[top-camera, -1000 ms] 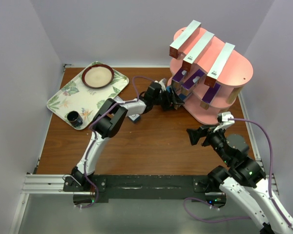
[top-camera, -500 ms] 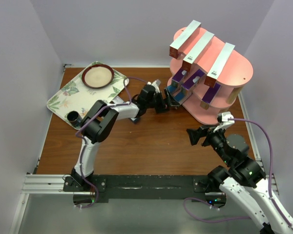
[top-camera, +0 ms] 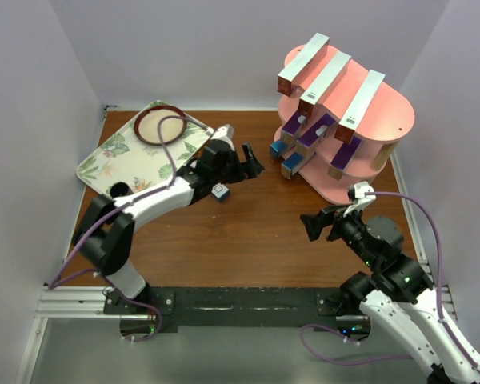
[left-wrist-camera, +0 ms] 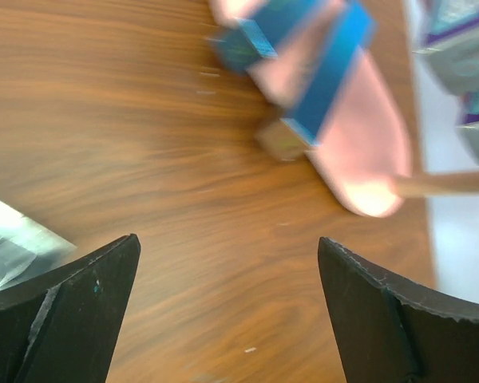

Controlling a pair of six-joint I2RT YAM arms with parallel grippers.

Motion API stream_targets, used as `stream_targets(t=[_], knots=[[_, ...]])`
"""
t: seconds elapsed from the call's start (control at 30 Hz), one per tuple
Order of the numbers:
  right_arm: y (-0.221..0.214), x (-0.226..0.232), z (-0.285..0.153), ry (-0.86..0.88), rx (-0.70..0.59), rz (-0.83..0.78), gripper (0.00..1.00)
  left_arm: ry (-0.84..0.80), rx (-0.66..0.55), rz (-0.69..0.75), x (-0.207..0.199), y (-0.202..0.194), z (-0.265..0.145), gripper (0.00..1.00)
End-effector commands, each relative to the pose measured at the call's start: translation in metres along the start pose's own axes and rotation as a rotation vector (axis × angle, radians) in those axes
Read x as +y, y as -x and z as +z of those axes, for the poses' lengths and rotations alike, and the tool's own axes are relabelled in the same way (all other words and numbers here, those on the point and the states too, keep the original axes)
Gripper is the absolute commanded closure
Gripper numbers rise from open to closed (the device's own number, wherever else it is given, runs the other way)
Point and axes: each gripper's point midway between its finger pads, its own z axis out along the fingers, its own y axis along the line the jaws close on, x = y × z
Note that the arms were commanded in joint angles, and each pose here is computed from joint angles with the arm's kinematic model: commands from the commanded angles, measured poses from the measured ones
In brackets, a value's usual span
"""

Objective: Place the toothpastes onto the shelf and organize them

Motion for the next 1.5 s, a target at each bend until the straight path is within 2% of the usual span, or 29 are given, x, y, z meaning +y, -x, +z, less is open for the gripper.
stream_targets(t=[0.0, 0.07, 0.2, 0.4, 0.73, 1.03, 1.2, 1.47], knots=[[0.012, 0.009, 0.001, 0.046, -0.035, -0.016, 0.03, 0.330, -0.129, 0.067, 0.072, 0.013, -0.045, 0.01], [0.012, 0.010, 0.001, 0.050, -0.037, -0.014, 0.03, 0.395, -0.152, 0.112, 0.087, 0.021, -0.055, 0.00], [0.012, 0.011, 0.001, 0.058, -0.037, -0.016, 0.03, 0.609, -0.114, 0.114, 0.137, 0.028, -0.064, 0.00], [0.010, 0.011, -0.001, 0.063, -0.047, -0.009, 0.03, 0.726, -0.107, -0.027, 0.173, 0.030, -0.051, 0.00], [0.008, 0.012, 0.000, 0.070, -0.043, -0.011, 0.03, 0.779, -0.111, -0.114, 0.176, 0.035, -0.015, 0.01], [0.007, 0.013, 0.001, 0.075, -0.039, -0.012, 0.03, 0.869, -0.112, -0.165, 0.192, 0.029, 0.002, 0.07], [0.006, 0.013, 0.002, 0.076, -0.032, -0.013, 0.03, 0.888, -0.098, -0.160, 0.197, 0.027, 0.012, 0.12], [0.006, 0.013, 0.003, 0.075, -0.030, -0.014, 0.03, 0.900, -0.050, -0.147, 0.207, 0.010, 0.016, 0.29]])
